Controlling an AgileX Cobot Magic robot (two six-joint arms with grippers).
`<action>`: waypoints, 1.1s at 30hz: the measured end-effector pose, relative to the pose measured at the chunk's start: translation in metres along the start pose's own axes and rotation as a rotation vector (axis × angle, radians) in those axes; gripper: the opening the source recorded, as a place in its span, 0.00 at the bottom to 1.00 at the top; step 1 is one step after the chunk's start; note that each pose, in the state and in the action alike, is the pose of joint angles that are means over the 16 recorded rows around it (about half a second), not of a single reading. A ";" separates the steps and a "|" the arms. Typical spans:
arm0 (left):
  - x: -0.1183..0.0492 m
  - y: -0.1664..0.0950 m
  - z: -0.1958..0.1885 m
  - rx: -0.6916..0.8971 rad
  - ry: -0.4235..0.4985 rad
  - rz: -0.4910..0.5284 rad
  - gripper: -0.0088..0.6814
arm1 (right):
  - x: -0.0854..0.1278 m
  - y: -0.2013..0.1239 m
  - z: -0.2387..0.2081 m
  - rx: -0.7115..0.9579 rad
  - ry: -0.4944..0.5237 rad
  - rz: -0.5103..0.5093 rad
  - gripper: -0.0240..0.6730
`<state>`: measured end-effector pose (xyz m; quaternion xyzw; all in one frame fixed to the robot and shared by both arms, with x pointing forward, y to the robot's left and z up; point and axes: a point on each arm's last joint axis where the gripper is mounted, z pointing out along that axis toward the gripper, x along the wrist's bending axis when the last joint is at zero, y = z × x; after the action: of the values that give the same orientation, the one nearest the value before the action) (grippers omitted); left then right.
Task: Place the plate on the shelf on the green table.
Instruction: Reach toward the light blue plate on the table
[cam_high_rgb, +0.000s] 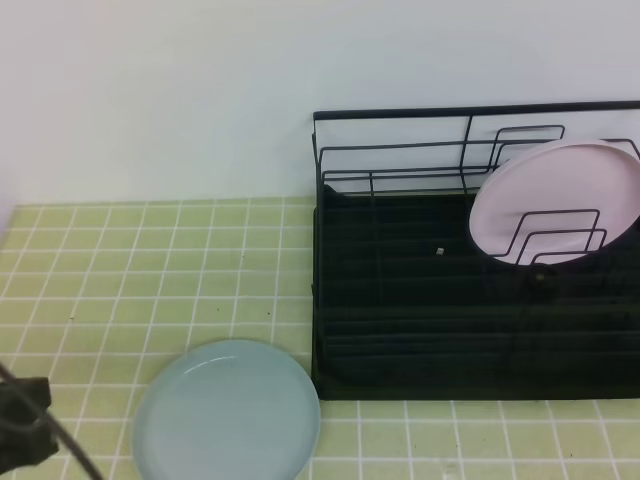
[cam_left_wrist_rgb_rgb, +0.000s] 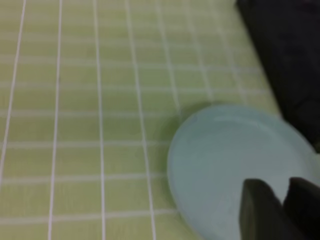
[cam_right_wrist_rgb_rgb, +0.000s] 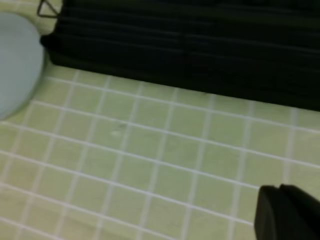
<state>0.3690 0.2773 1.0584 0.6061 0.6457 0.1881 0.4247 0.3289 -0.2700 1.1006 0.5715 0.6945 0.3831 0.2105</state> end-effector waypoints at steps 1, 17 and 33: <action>0.002 0.000 0.006 0.035 0.010 -0.004 0.26 | 0.001 0.000 0.002 0.026 0.021 -0.001 0.03; 0.025 0.009 0.101 0.475 0.032 -0.057 0.39 | 0.023 0.006 0.004 0.048 0.282 -0.007 0.03; 0.043 0.016 0.175 0.629 0.032 -0.128 0.33 | 0.025 0.003 0.004 0.076 0.301 -0.050 0.03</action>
<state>0.5189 0.2734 0.9575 0.6628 0.7155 -0.0382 0.2173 0.3269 -0.2451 1.1044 0.4975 0.7462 0.4327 0.0917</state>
